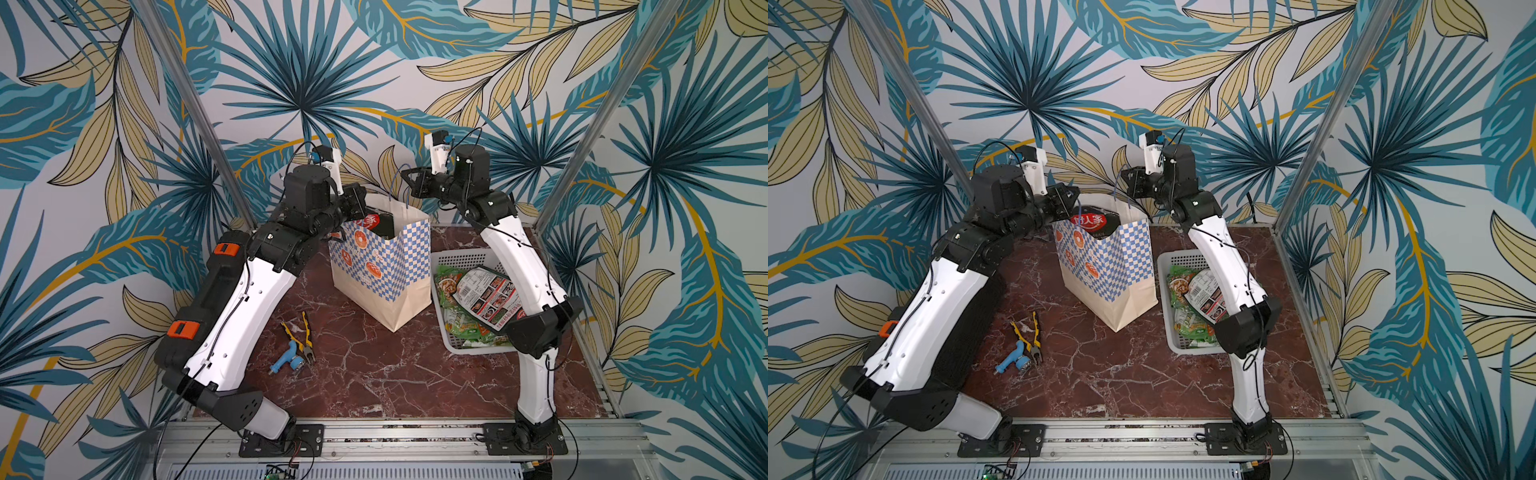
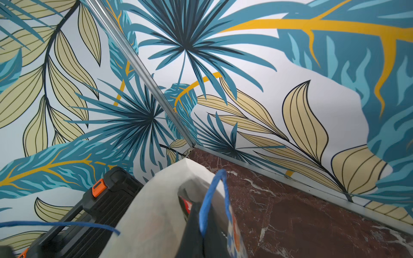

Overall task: Place the condiment packets inside the bag
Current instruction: Adjust the paper bag at the center of the board.

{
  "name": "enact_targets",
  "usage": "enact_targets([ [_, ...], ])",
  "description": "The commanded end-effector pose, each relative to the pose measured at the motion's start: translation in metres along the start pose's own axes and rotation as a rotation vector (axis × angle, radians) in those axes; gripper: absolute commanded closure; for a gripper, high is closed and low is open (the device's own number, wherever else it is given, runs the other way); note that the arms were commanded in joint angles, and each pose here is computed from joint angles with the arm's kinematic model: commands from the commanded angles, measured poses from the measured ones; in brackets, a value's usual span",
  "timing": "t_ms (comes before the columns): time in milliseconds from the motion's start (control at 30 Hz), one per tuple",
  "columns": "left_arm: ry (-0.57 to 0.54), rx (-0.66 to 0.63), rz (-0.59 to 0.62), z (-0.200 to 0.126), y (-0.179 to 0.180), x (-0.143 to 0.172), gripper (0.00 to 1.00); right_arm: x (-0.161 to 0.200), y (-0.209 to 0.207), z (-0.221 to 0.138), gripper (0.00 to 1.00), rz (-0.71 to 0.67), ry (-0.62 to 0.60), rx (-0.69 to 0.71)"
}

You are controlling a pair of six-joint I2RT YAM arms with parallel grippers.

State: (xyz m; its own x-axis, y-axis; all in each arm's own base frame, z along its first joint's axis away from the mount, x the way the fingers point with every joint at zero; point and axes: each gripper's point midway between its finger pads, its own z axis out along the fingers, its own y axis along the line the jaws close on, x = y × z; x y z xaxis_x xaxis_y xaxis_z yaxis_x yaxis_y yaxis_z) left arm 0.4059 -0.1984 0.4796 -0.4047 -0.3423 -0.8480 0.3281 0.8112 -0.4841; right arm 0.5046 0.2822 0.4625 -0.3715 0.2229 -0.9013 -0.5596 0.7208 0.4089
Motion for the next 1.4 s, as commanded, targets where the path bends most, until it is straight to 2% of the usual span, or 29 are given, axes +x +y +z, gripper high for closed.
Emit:
enact_targets([
  [0,0.011,0.084,0.075,-0.006,-0.012,-0.013,1.00,-0.025,0.005,-0.024,1.00,0.022,-0.088,0.055],
  [100,0.053,0.093,0.069,-0.003,-0.007,0.002,1.00,-0.012,0.005,-0.036,1.00,0.030,-0.056,0.070],
  [267,0.088,0.070,0.079,-0.007,0.019,0.045,1.00,0.042,-0.007,-0.049,1.00,0.082,0.000,0.083],
  [367,0.096,0.051,0.067,-0.012,0.034,0.059,1.00,0.067,-0.009,-0.054,1.00,0.111,0.036,0.074],
  [667,0.070,-0.028,0.068,-0.006,0.066,0.025,1.00,0.045,0.022,-0.044,1.00,0.123,0.032,0.008],
  [867,0.082,-0.061,0.045,-0.013,0.091,0.028,1.00,0.055,0.027,-0.044,1.00,0.135,0.068,-0.003],
  [1000,0.108,-0.022,0.020,-0.026,0.084,0.039,0.87,0.073,0.032,-0.053,1.00,0.139,0.119,-0.019],
  [1033,0.121,-0.003,0.003,-0.029,0.082,0.045,0.80,0.079,0.033,-0.056,1.00,0.140,0.131,-0.021],
  [1067,0.133,0.032,-0.018,-0.032,0.077,0.052,0.66,0.086,0.033,-0.059,0.98,0.141,0.145,-0.019],
  [1100,0.149,0.063,-0.038,-0.037,0.072,0.060,0.55,0.093,0.033,-0.063,0.93,0.143,0.158,-0.018],
  [1133,0.163,0.076,-0.054,-0.040,0.070,0.067,0.51,0.100,0.033,-0.067,0.88,0.143,0.173,-0.018],
  [1233,0.189,0.054,-0.075,-0.056,0.075,0.085,0.42,0.117,0.034,-0.077,0.71,0.150,0.208,-0.018],
  [1367,0.226,0.051,-0.102,-0.068,0.075,0.100,0.40,0.127,0.039,-0.090,0.57,0.144,0.246,-0.025],
])
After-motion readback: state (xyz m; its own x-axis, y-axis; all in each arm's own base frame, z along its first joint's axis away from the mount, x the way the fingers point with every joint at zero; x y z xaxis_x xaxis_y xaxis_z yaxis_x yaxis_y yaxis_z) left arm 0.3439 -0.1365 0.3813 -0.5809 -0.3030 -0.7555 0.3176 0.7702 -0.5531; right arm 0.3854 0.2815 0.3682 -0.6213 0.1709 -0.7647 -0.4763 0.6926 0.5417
